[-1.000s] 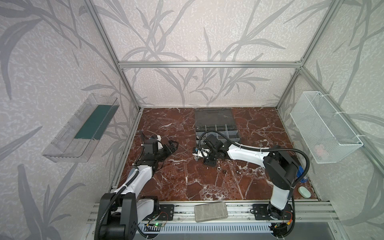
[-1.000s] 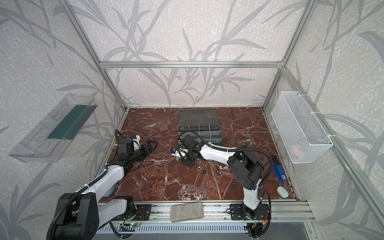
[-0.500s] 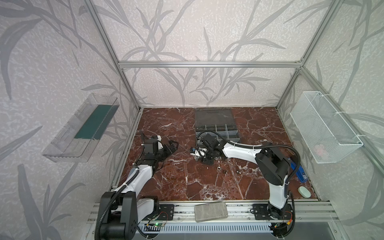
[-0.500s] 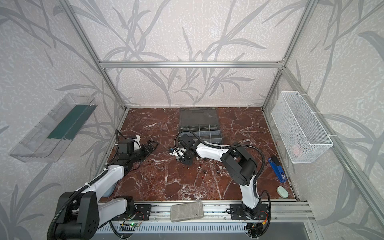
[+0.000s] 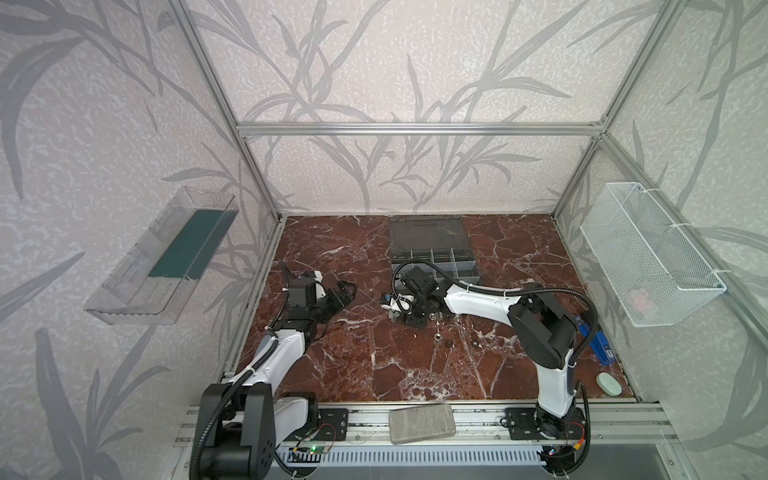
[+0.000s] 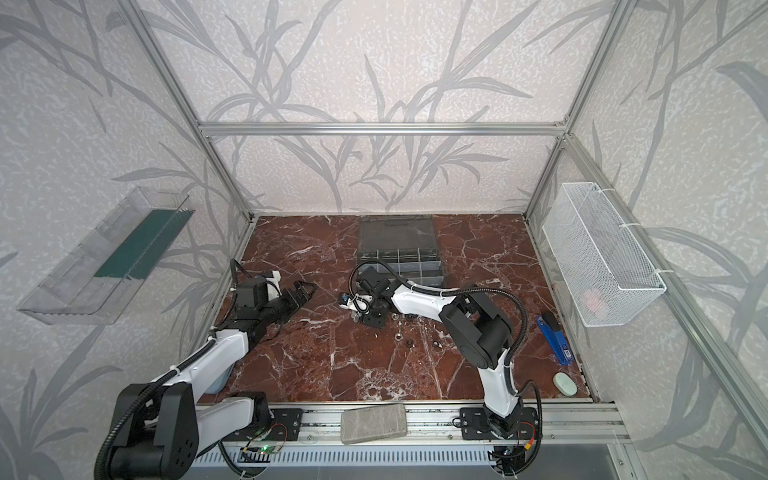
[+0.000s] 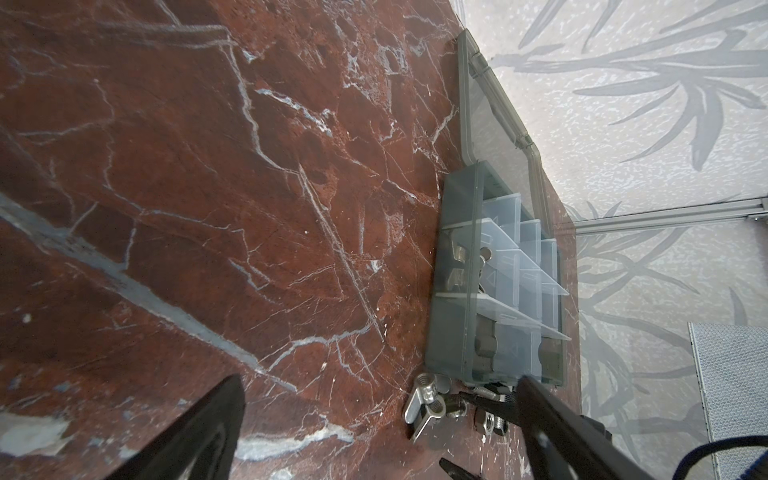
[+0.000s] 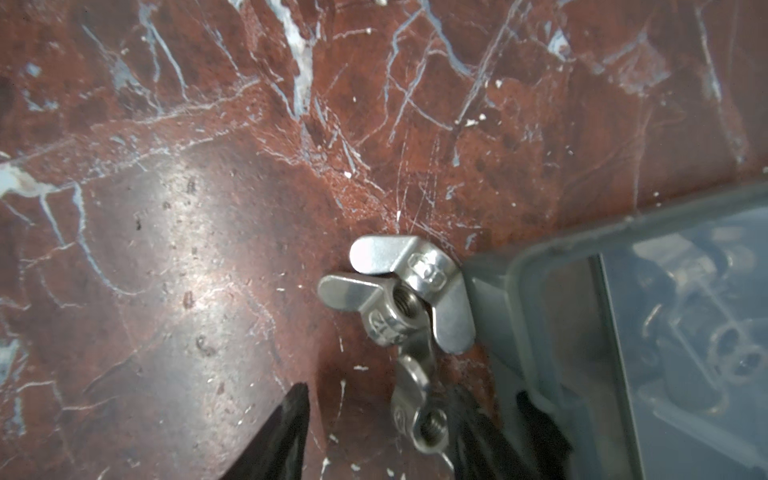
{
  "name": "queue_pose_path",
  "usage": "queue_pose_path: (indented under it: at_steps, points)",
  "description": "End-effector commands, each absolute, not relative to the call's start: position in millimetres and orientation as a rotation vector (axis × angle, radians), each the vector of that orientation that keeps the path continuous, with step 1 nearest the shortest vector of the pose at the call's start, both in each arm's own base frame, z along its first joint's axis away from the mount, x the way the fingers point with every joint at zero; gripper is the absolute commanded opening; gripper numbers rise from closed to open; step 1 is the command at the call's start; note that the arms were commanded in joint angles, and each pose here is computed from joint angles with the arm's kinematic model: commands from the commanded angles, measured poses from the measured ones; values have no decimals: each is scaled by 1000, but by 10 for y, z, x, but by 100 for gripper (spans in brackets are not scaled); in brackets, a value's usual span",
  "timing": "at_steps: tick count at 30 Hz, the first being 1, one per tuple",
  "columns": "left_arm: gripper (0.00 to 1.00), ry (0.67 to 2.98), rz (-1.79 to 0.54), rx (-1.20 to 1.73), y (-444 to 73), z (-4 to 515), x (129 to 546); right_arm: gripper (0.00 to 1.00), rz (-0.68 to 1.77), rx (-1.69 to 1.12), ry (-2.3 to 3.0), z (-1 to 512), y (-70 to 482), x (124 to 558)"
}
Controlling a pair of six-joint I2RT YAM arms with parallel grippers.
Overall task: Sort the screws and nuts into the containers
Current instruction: 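Move the right gripper back down to the wing nuts beside the box, then close the right gripper on a silver wing nut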
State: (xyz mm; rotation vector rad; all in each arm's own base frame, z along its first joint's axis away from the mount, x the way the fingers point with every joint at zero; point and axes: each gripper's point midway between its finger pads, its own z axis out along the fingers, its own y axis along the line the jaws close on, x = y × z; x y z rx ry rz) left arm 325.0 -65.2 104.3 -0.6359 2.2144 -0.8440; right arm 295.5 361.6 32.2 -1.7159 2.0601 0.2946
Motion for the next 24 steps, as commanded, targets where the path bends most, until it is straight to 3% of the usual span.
queue_pose_path:
  at_steps: [1, 15, 24]
  points:
    - [99, 2207, -843, -625, -645, 1056, 3266, 54, 298, -1711, 2101, 254, 3529, 2903]
    - [100, 2206, -840, -626, -642, 1056, 3262, 51, 275, -1670, 2124, 224, 3489, 2979]
    - [99, 2209, -832, -628, -634, 1043, 3257, 23, 262, -1629, 2188, 146, 3456, 3003]
